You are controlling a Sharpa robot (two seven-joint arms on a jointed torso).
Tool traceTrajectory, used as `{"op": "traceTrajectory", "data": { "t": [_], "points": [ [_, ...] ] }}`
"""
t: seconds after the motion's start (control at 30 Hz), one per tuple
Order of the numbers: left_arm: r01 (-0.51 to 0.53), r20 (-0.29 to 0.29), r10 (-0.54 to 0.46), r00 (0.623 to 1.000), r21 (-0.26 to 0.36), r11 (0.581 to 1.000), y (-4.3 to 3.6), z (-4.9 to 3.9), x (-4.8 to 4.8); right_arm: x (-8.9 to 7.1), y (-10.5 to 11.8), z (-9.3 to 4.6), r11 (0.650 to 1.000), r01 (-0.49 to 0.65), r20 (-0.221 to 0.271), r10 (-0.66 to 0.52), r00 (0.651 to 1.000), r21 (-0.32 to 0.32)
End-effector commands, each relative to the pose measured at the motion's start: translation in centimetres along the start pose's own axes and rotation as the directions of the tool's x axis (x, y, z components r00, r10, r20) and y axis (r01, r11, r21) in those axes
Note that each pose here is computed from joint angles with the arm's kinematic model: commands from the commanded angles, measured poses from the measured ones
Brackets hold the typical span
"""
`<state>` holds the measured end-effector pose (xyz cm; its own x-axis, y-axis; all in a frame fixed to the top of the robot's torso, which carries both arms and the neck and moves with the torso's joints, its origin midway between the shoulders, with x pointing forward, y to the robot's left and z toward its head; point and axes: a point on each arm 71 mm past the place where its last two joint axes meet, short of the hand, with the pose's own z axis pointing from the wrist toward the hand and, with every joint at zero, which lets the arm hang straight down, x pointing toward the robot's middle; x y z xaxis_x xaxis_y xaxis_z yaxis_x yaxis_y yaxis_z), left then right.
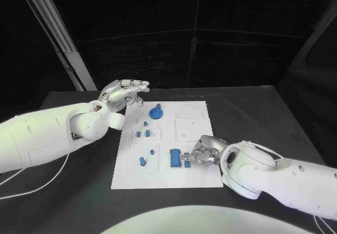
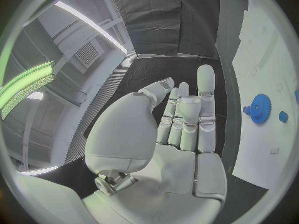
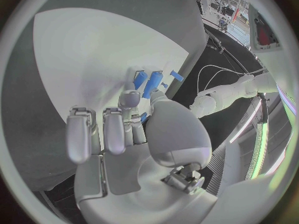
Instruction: Assemble the parts on the task board
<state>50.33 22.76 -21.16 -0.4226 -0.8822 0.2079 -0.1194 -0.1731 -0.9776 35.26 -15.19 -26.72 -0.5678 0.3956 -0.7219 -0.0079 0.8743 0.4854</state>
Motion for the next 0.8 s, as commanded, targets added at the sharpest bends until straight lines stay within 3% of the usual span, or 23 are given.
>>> {"op": "traceTrajectory", "data": {
  "t": [0.03,0.23,0.5,0.8],
  "points": [
    [0.007,-0.011,-0.007,1.0,0.003,1.0,-0.11,0.03,0.1,-0.26,0.13,-0.16,1.0,0.008,0.025,-0.007,1.0,-0.023],
    [0.007,-0.011,-0.007,1.0,0.002,1.0,-0.1,0.04,0.06,-0.58,-0.39,-0.22,0.999,0.035,0.041,-0.034,0.999,-0.019],
    [0.007,-0.01,-0.007,1.0,0.001,1.0,-0.09,0.05,0.03,-0.4,-0.3,-0.35,0.996,0.074,0.01,-0.074,0.997,-0.045],
    [0.005,-0.007,-0.005,1.0,0.0,1.0,-0.11,-0.02,-0.12,-0.66,-0.36,-0.5,0.996,0.065,0.036,-0.064,0.997,-0.054]
  ]
}}
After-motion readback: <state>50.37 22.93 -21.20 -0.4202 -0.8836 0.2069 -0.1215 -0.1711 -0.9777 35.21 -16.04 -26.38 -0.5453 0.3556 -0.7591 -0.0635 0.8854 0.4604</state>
